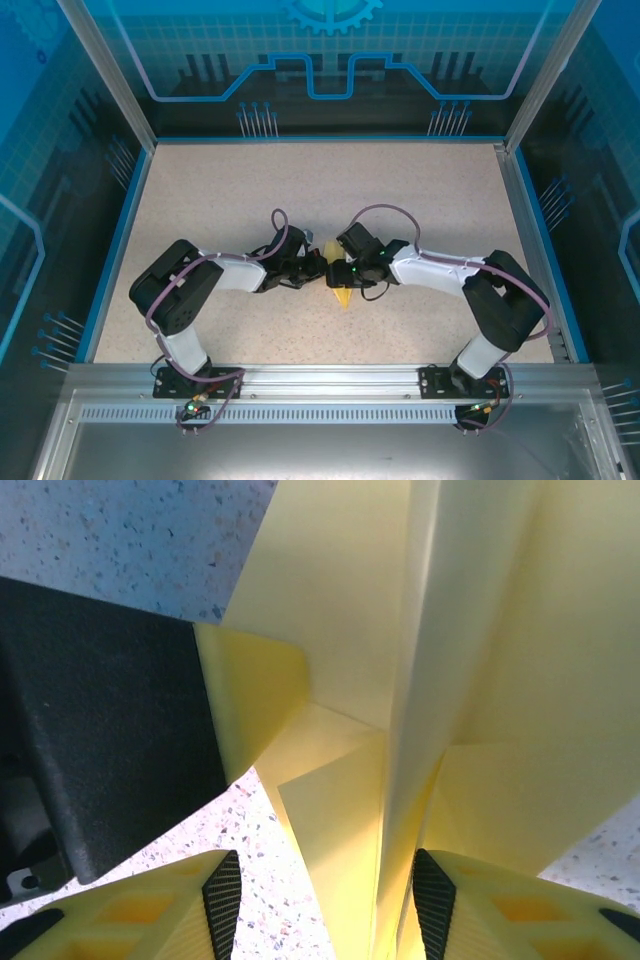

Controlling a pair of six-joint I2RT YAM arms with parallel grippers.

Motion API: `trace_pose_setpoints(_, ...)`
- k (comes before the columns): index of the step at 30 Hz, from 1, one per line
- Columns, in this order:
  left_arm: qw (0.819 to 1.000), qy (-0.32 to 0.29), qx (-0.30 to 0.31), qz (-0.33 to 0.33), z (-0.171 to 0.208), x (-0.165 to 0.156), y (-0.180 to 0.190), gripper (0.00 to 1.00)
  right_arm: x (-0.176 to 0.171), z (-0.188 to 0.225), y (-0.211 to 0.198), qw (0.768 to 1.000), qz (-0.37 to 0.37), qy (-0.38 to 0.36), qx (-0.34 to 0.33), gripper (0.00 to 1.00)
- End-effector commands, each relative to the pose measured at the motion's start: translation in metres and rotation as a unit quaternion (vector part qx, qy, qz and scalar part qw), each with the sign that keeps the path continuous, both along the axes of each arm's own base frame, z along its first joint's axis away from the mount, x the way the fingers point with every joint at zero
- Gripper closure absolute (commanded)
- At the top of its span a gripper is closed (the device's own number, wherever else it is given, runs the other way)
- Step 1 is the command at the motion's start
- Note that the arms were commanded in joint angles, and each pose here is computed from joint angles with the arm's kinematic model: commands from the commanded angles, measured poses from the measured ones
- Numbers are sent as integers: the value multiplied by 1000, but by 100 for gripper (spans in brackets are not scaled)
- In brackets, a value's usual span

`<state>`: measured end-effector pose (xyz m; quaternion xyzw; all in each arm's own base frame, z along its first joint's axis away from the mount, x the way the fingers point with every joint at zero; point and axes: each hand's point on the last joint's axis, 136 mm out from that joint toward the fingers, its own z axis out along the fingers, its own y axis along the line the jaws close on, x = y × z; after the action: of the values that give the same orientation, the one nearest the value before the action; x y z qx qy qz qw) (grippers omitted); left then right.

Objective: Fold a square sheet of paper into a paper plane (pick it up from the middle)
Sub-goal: Move the paper plane to the center of the table.

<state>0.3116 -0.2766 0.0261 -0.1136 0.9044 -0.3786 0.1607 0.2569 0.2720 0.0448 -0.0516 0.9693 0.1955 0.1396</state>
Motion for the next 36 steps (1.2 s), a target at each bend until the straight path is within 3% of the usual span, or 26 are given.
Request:
trace_pose_setpoints(1, 1000, -9, -14, -6, 4, 2, -2, 100, -5, -11, -9, 999, -18, 11, -43, 49)
trace_pose_setpoints(9, 1000, -11, -21, -12, 6, 0, -4, 93, 0, -14, -5, 999, -20, 9, -50, 51)
trace_pose_setpoints(21, 1000, -7, -13, -11, 3, 0, -1, 93, 3, -11, -14, 996, -43, -3, -76, 54)
trace_pose_setpoints(27, 1000, -6, -11, -12, 2, 0, -2, 93, 2, -8, -14, 996, -41, -3, -83, 63)
trace_pose_setpoints(36, 1000, -6, -12, -13, 2, 1, -3, 93, -5, -8, -11, 994, -30, -4, -102, 63)
